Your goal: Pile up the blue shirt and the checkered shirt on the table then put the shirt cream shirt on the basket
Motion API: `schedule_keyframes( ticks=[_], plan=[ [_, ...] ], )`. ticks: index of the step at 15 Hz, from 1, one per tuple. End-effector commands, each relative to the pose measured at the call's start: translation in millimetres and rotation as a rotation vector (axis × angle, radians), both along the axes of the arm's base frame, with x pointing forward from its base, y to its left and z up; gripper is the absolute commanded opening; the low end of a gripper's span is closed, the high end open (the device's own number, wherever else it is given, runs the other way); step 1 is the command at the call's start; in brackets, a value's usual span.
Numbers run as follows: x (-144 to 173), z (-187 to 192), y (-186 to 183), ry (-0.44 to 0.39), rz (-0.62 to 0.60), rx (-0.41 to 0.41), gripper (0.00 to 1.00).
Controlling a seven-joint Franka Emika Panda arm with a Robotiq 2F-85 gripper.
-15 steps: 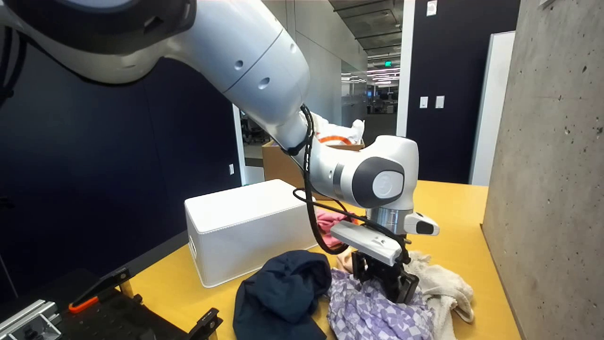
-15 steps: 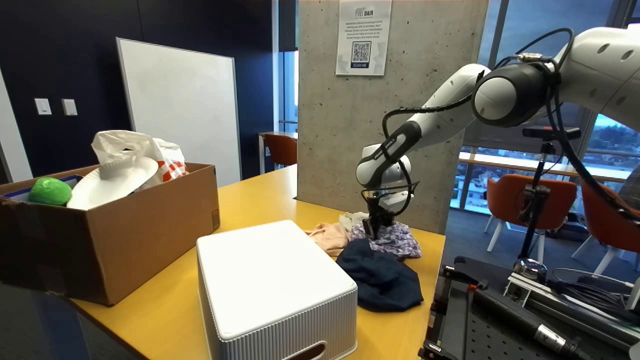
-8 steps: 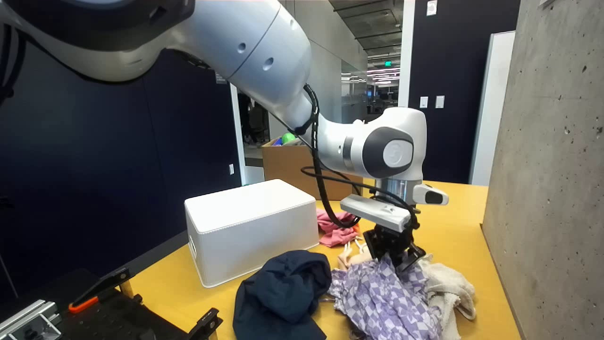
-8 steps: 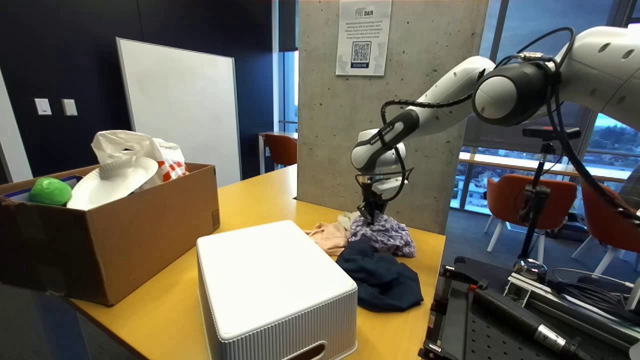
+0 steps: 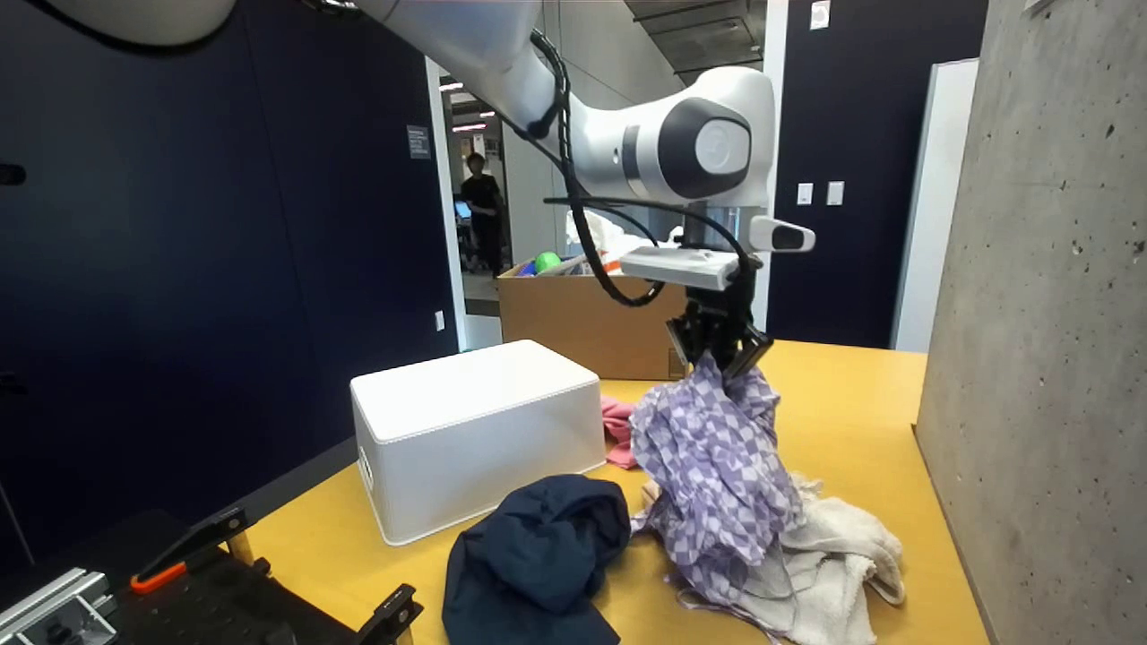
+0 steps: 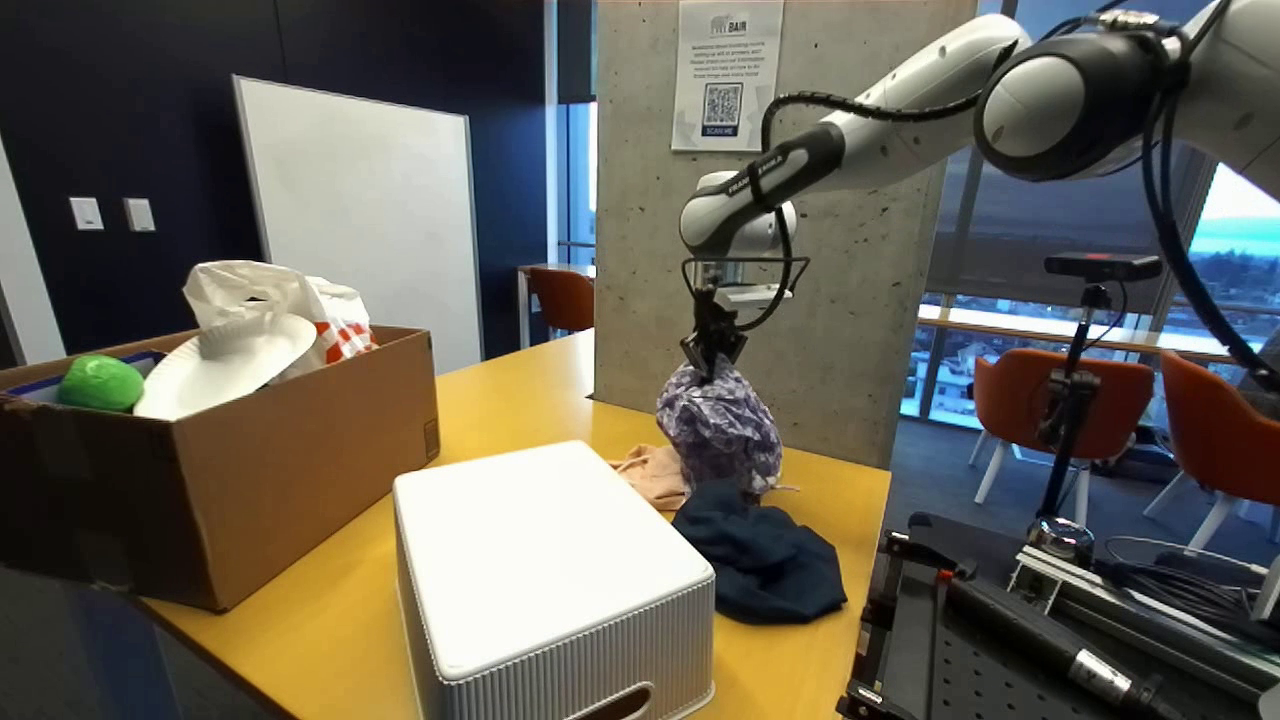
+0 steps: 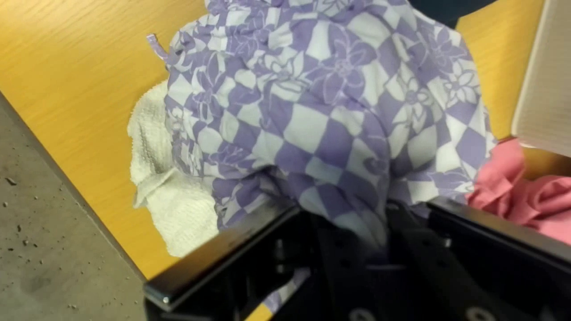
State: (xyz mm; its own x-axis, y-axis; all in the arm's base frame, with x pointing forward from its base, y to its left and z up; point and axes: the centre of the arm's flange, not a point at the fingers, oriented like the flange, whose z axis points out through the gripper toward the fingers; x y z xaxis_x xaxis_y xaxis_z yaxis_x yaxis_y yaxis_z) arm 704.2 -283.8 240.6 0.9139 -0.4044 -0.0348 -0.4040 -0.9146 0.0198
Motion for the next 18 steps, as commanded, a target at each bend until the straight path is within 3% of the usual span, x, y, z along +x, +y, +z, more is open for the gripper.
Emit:
schedule_keyframes(
  ticks=[1, 4, 7, 12, 18],
  plan=[
    [-35.8, 50.2, 67.8, 0.003, 0.039, 0.063, 0.04],
    [-57.0, 60.7, 120.0, 0.044, 0.103, 0.091, 0.04],
    [-90.8, 45.9, 160.0, 0.113, 0.151, 0.102, 0.04],
    [-108.0, -29.2, 182.0, 0.199, 0.215, 0.125, 0.04],
    [-96.1, -107.5, 186.6, 0.183, 0.285, 0.093, 0.04]
  ],
)
